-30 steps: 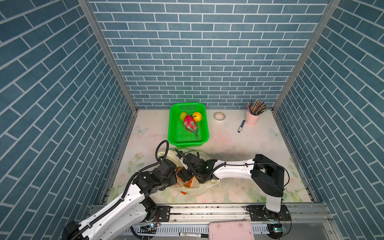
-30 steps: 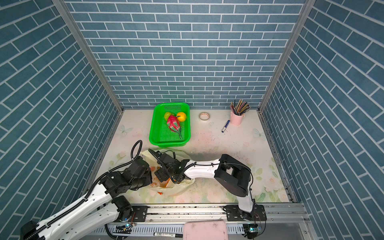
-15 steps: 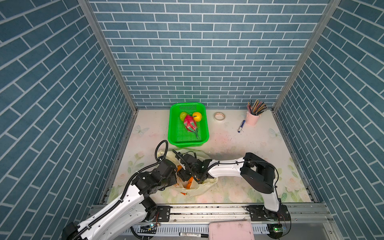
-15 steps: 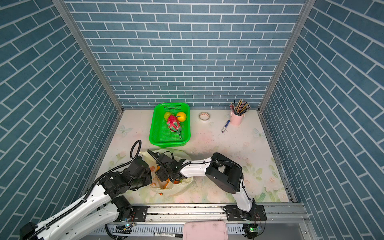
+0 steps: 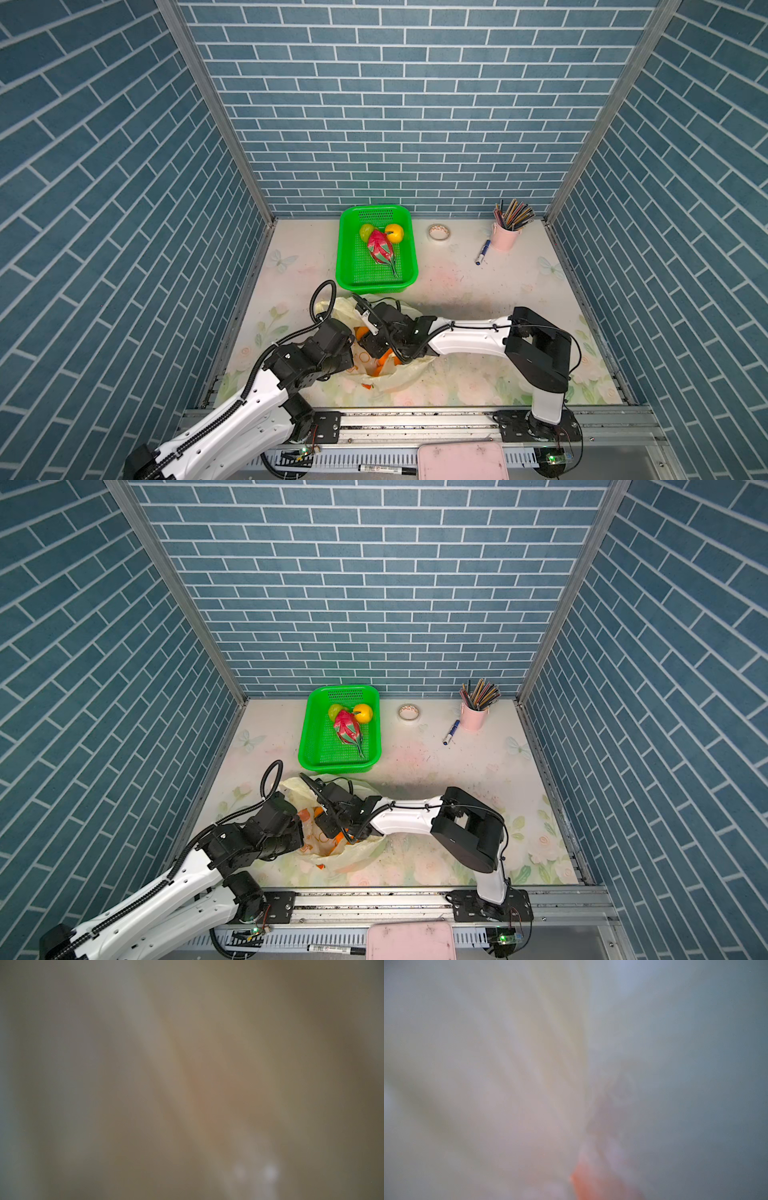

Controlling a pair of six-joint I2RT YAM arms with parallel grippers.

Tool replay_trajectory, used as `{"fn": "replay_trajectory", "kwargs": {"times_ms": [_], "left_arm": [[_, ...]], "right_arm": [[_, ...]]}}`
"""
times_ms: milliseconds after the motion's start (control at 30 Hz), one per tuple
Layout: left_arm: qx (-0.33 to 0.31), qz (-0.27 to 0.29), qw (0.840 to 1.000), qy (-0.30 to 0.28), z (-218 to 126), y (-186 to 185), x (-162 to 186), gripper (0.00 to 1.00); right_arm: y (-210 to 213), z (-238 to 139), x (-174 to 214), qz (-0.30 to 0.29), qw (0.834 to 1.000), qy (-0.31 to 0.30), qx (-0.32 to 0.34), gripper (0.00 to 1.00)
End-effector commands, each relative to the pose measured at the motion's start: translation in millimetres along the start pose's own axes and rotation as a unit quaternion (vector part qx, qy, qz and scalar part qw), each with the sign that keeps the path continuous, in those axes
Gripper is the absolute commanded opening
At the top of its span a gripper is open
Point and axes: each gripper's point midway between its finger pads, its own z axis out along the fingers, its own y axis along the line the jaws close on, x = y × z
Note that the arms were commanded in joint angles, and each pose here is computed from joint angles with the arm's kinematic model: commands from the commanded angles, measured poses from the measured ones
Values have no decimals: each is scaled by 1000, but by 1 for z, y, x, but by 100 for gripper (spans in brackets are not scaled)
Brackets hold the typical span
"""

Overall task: Untie the knot of the plastic bag and take out the fruit
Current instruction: 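Grasp an orange inside the bag with the right gripper and lift it, then hand the orange from the right gripper to the left gripper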

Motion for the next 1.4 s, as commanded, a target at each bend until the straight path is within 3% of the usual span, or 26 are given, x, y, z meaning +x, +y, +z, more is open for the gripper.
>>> {"fn": "replay_trajectory", "kwargs": {"times_ms": [0, 167, 400, 700, 900, 1033, 1133, 1367], "left_arm": [[-12, -1, 1000, -15, -3, 4, -7, 2], [-8, 0, 1000, -20, -7, 1, -10, 10], [19, 2, 999, -46, -25, -15, -26, 44], [43, 18, 996, -71, -54, -40, -50, 45], [106, 16, 989, -104, -88, -66, -68, 48], [164, 20, 977, -132, -116, -90, -82, 54], [227, 32, 962, -151, -140, -116, -92, 66], [367, 80, 903, -206, -190, -173, -110, 83]], "right_arm": [[2, -17, -10, 0, 1000, -17, -2, 55], [12, -36, -14, 7, 999, -29, -34, 55], [25, -73, -8, 18, 995, -48, -84, 55], [29, -124, -21, 15, 989, -106, -105, 55], [30, -159, -45, 20, 980, -169, -107, 54], [26, -185, -65, 16, 970, -222, -97, 54], [18, -205, -81, 27, 961, -260, -89, 55], [-8, -242, -111, 129, 922, -320, -178, 53]]}}
